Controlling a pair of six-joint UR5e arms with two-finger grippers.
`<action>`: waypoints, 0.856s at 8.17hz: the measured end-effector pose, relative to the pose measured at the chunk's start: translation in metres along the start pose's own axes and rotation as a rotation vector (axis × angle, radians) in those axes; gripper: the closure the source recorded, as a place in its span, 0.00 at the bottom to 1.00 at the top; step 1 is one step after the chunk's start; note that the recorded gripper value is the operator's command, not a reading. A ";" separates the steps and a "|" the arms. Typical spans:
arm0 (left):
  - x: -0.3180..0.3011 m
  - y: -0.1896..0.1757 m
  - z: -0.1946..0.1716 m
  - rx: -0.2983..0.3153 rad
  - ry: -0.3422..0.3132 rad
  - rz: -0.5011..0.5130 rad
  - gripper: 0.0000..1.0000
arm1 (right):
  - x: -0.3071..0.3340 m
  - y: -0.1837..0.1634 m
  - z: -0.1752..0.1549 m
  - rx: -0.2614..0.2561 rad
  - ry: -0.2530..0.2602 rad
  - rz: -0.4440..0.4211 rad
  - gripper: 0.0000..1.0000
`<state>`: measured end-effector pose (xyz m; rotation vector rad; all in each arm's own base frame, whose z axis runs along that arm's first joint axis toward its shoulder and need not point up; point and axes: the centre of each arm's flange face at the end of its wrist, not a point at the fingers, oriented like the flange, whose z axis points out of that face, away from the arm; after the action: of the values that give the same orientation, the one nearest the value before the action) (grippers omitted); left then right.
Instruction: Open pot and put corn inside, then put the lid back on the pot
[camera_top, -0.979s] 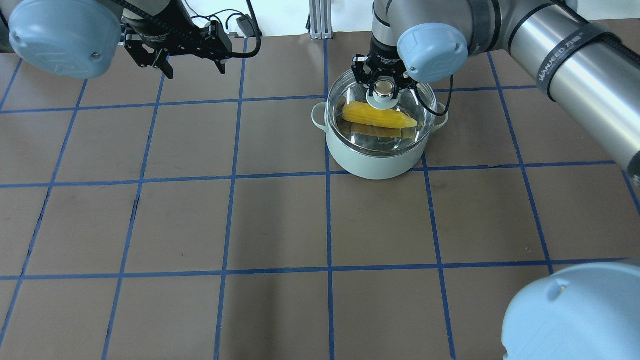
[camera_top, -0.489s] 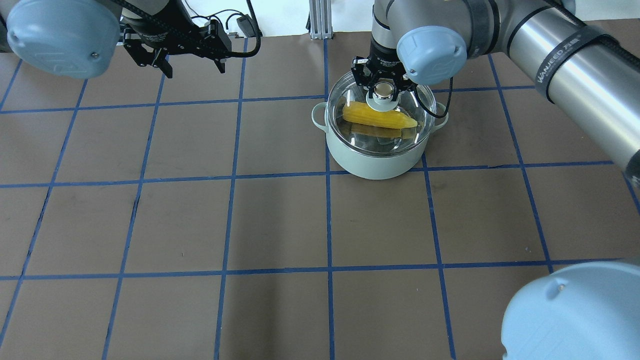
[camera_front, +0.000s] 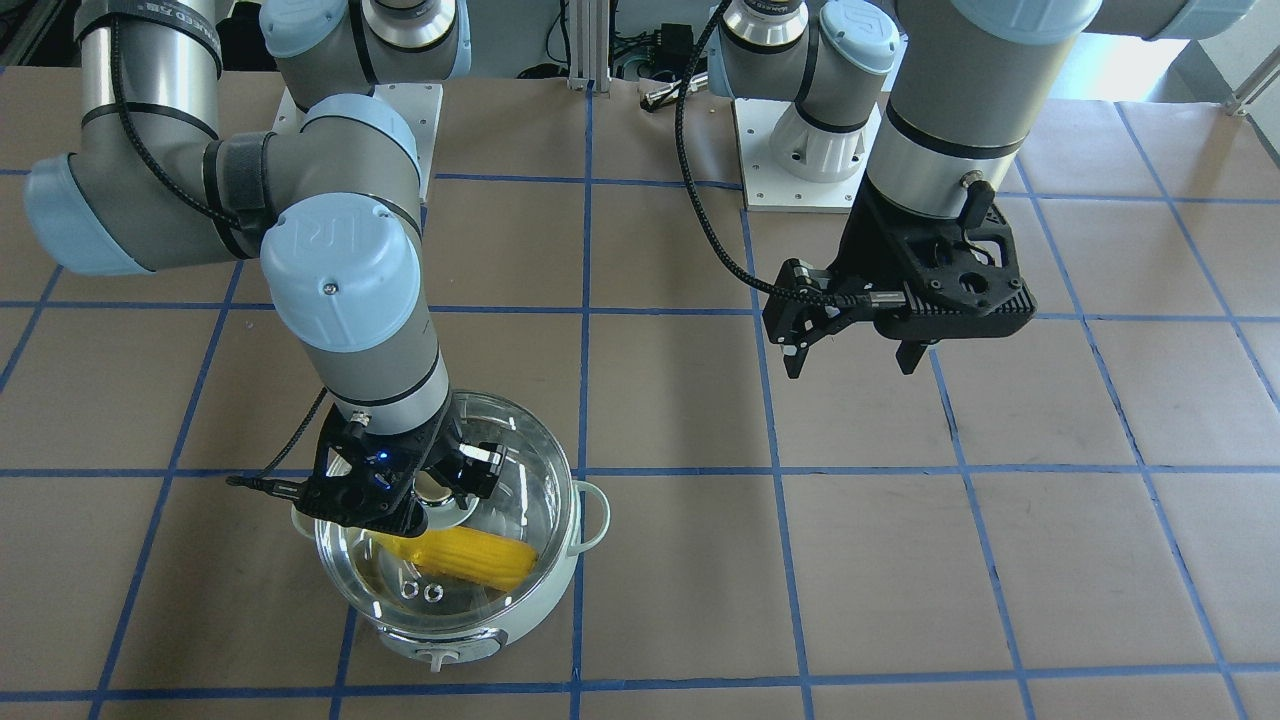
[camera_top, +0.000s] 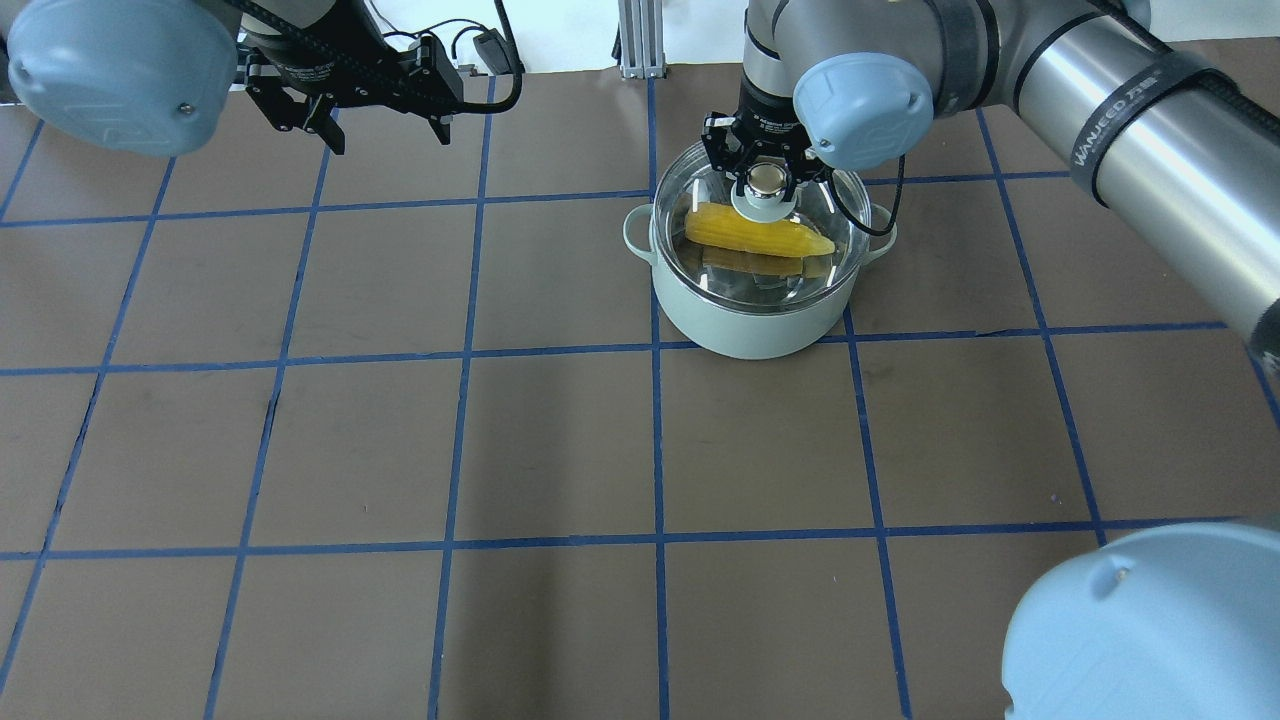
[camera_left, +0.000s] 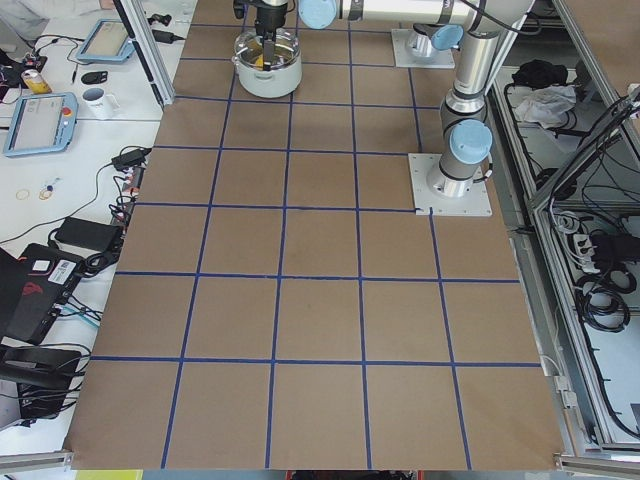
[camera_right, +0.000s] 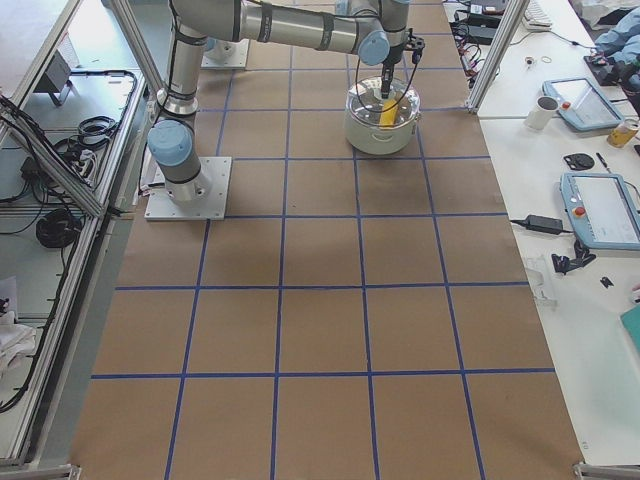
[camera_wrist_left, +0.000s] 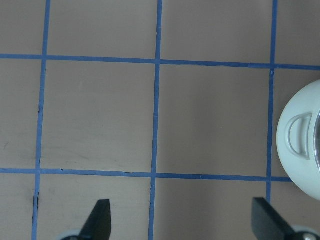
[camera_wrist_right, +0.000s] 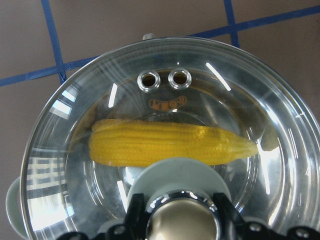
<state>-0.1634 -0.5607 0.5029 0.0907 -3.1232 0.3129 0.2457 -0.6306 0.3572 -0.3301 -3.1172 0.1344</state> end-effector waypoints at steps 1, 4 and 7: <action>-0.004 0.002 -0.004 0.007 0.000 -0.005 0.00 | 0.000 0.000 0.000 0.001 -0.001 0.000 0.21; -0.031 -0.002 0.010 -0.021 -0.008 0.027 0.00 | 0.000 0.000 0.000 0.001 0.000 0.000 0.18; -0.039 0.001 0.023 -0.050 -0.014 0.038 0.00 | 0.000 0.000 0.001 -0.001 0.001 -0.004 0.38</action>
<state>-0.1247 -0.5620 0.4800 0.0342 -3.1478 0.2348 0.2457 -0.6310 0.3559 -0.3235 -3.1171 0.1332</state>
